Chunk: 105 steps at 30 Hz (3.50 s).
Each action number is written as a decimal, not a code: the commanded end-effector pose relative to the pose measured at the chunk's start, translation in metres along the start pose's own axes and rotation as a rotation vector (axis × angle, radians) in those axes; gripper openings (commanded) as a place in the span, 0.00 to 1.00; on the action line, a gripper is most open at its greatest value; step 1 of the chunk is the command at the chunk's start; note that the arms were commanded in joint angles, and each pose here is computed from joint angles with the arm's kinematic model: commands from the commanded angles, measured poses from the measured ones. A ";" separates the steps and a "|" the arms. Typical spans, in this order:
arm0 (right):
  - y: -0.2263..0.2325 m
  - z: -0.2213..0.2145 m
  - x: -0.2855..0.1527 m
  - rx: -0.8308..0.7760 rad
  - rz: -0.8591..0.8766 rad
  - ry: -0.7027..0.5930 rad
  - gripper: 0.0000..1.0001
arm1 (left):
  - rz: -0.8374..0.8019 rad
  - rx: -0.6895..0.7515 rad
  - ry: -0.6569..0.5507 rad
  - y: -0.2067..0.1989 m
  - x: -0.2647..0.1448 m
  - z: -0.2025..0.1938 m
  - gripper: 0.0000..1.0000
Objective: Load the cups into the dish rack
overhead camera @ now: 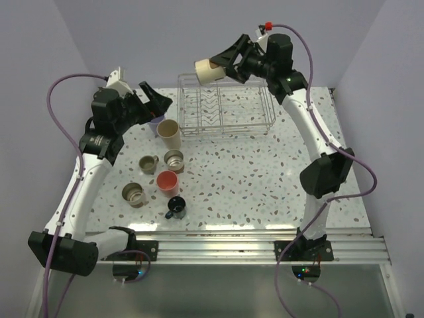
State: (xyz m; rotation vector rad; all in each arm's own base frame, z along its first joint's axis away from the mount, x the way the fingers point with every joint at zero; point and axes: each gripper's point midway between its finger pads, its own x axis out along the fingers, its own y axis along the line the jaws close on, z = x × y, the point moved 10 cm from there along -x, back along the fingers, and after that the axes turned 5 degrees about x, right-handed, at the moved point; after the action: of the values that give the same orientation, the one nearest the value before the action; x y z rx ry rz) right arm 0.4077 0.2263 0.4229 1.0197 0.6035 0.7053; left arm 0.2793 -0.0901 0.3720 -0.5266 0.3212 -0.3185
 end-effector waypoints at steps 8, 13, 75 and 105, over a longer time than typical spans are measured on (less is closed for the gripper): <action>-0.096 0.077 -0.004 -0.464 -0.702 -0.309 0.00 | 0.318 0.211 0.027 0.019 -0.022 0.018 1.00; -0.132 0.098 0.015 -0.588 -0.841 -0.427 0.00 | 0.352 0.240 0.090 0.025 -0.024 0.010 1.00; -0.248 0.079 0.056 -0.641 -1.046 -0.232 0.00 | 0.304 0.255 0.335 0.066 0.037 -0.047 0.98; -0.188 0.019 -0.021 -0.627 -1.124 -0.036 0.00 | 0.240 0.211 0.403 0.065 0.044 -0.061 0.93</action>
State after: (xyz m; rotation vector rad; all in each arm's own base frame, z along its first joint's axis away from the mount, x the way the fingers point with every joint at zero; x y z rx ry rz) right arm 0.4527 0.1312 0.2659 0.0025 0.7675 -0.1661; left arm 0.3082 -0.0769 0.2757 -0.2028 0.7512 -0.1809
